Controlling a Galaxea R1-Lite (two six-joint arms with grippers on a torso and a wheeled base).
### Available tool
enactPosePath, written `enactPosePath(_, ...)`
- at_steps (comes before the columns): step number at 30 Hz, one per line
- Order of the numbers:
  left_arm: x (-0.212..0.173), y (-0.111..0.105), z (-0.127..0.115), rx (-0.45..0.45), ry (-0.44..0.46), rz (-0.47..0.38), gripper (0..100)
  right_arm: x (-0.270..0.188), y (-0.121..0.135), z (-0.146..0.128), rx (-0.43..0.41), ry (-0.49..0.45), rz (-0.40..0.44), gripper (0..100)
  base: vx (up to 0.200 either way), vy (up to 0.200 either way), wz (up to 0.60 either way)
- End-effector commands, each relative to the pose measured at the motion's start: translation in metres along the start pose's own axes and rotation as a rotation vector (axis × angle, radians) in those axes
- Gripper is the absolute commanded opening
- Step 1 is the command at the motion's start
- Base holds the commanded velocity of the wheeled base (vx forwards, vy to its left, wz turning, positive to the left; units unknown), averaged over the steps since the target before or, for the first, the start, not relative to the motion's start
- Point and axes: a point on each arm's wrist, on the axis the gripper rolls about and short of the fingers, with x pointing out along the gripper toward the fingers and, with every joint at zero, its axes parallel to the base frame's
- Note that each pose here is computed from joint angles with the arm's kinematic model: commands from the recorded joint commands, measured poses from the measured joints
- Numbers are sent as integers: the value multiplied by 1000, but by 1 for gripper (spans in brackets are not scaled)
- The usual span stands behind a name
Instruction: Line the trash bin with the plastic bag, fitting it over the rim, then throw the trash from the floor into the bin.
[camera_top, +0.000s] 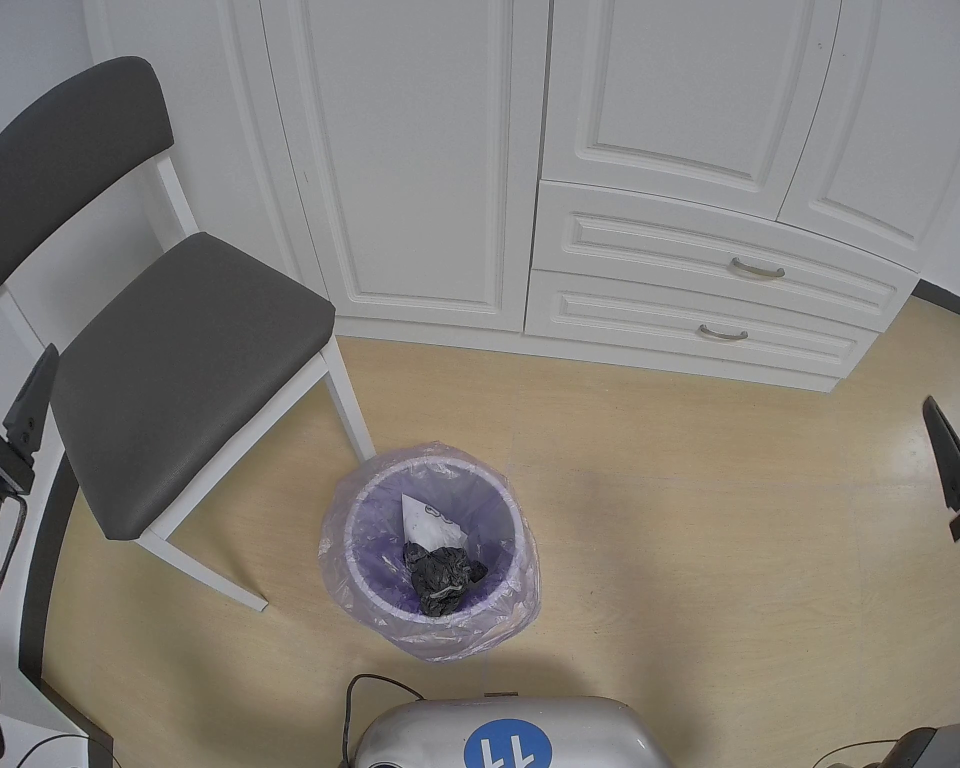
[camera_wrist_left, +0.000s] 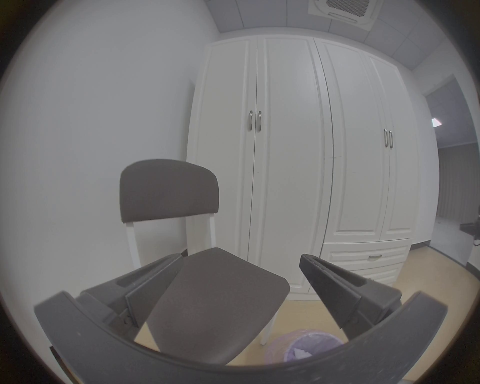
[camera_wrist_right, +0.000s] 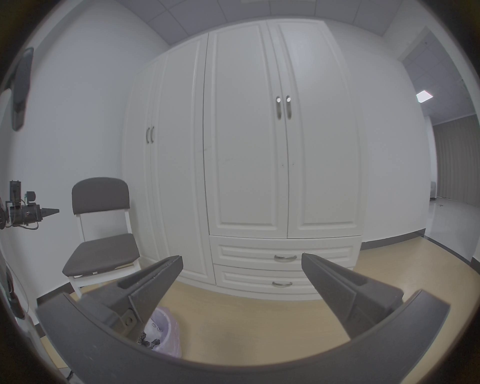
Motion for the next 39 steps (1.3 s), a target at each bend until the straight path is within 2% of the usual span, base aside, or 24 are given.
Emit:
enactPosePath(1,-58,1,49,78,-153,71,100,-78,-22,-1,34,-154,-104,100,0,0,0)
enactPosePath(4,-86,-1,52,108,-163,80,100,-95,-24,-3,-7,-170,-191,100,0,0,0)
enactPosePath(13,-137,-10,48,107,-152,77,100,-125,-22,-20,19,-206,-316,100,0,0,0)
enactPosePath(14,-142,-11,45,107,-149,74,100,-129,-20,-18,15,-234,-337,100,0,0,0)
enactPosePath(16,-148,-12,42,108,-142,70,100,-136,-18,-18,12,-277,-300,100,0,0,0)
enactPosePath(20,-158,-11,27,102,-106,71,100,-136,-17,-22,15,-266,-306,100,0,0,0)
enactPosePath(23,-158,-11,27,102,-106,71,100,-136,-17,-22,15,-266,-306,100,0,0,0)
enactPosePath(24,-153,-7,5,86,-25,93,100,-135,-17,-26,40,-231,-295,100,0,0,0)
enactPosePath(27,-152,-3,-13,60,60,51,100,-134,-18,-36,39,-133,-297,100,0,0,0)
enactPosePath(28,-152,-3,-14,58,64,47,100,-134,-18,-36,39,-129,-297,100,0,0,0)
enactPosePath(30,-152,2,-29,20,152,-18,100,-133,-18,-41,37,-81,-292,100,0,0,0)
enactPosePath(33,-152,4,-43,5,205,-28,100,-133,-17,-44,35,-51,-270,100,0,0,0)
enactPosePath(35,-153,6,-69,6,288,-22,100,-133,-17,-49,37,1,-230,100,0,0,0)
enactPosePath(39,-157,8,-83,-12,346,-38,100,-133,-16,-57,31,75,-212,100,0,0,0)
